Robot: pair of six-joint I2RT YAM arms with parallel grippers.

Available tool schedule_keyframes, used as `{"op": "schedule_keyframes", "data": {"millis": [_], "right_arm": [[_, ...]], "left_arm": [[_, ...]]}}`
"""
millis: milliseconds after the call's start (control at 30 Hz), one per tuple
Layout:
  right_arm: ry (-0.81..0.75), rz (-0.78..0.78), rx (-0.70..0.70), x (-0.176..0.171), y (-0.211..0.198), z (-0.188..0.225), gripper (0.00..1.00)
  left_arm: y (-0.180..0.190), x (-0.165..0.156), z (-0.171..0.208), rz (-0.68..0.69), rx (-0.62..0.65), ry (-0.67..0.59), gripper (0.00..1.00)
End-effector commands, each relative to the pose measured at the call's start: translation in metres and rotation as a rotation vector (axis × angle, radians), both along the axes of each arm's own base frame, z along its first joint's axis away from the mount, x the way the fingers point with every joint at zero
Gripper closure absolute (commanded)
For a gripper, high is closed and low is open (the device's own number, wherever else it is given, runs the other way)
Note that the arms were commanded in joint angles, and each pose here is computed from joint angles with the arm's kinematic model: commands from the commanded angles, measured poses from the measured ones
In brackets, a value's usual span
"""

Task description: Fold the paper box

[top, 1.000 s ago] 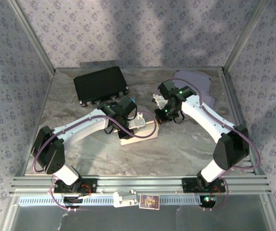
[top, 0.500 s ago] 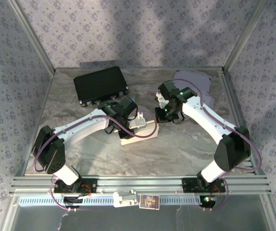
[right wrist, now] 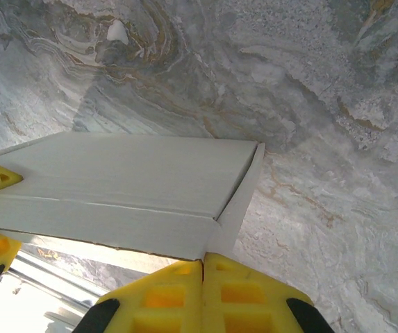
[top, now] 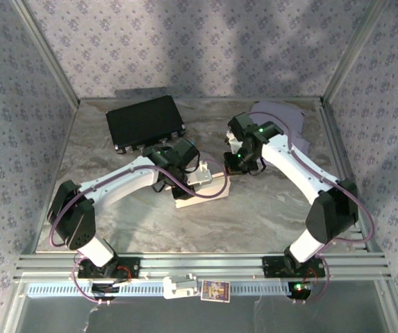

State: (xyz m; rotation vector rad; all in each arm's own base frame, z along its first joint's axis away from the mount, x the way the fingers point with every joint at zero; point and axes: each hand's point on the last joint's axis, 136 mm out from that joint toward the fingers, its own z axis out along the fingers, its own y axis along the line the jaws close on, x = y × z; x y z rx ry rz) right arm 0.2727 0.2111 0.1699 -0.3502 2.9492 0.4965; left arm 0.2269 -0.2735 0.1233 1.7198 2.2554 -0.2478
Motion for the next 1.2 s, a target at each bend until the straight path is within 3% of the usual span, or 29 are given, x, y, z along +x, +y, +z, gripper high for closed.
{"op": "schedule_keyframes", "data": {"millis": [0, 600, 667, 767, 800, 967, 1167], "right_arm": [[0.067, 0.03, 0.043, -0.014, 0.006, 0.015, 1.0], [0.16, 0.019, 0.092, -0.013, 0.003, 0.018, 1.0], [0.159, 0.021, 0.086, -0.012, 0.003, 0.016, 1.0], [0.033, 0.065, -0.01, -0.001, -0.008, 0.012, 1.0], [-0.034, 0.063, -0.031, 0.002, -0.01, 0.013, 0.98], [-0.227, 0.064, 0.041, 0.018, -0.019, 0.034, 0.7], [-0.192, 0.263, 0.066, 0.011, -0.013, 0.019, 0.67]], "left_arm": [[0.008, 0.002, -0.011, 0.015, 0.068, 0.012, 0.79], [0.008, 0.008, -0.012, 0.024, 0.096, -0.015, 0.71], [0.007, 0.008, -0.011, 0.025, 0.089, -0.014, 0.74], [0.007, 0.007, -0.012, 0.016, 0.088, -0.006, 0.76], [0.007, 0.006, -0.012, 0.011, 0.089, -0.004, 0.76], [0.009, 0.004, -0.012, 0.005, 0.088, -0.003, 0.77], [0.009, 0.001, -0.014, 0.0, 0.084, 0.011, 0.77]]}}
